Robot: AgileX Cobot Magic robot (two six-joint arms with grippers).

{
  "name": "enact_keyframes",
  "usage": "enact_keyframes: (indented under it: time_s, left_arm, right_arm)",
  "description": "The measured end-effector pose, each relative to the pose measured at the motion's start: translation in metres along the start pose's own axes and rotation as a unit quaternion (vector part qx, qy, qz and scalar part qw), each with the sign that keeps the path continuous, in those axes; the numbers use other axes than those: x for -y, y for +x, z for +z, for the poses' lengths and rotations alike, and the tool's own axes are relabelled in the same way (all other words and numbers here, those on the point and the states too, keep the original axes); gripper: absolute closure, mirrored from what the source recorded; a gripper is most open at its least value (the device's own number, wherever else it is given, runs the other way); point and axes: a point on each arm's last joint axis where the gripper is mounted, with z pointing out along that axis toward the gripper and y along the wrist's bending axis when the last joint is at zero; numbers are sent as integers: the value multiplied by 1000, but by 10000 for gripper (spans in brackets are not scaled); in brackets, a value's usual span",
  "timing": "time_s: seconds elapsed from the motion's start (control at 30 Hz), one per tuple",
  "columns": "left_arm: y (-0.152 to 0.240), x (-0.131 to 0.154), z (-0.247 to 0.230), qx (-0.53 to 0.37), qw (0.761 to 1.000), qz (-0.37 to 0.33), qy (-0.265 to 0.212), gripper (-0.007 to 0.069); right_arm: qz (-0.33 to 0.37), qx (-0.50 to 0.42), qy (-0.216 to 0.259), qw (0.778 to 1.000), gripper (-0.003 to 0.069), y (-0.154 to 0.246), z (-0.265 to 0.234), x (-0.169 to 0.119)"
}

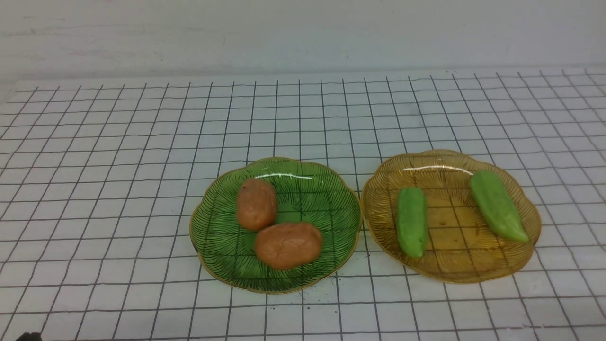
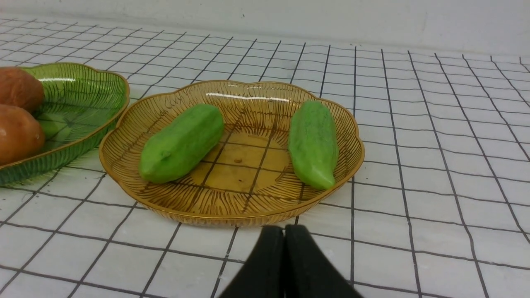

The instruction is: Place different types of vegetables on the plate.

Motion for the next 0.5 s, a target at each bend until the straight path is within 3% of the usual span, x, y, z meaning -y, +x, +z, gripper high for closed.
enact_keyframes:
  time_s: [0.5]
  left_arm:
    - [2,0,0,-12,1000,0,0,633]
  right_arm:
    - [-2,0,0,1000,665,0,0,0]
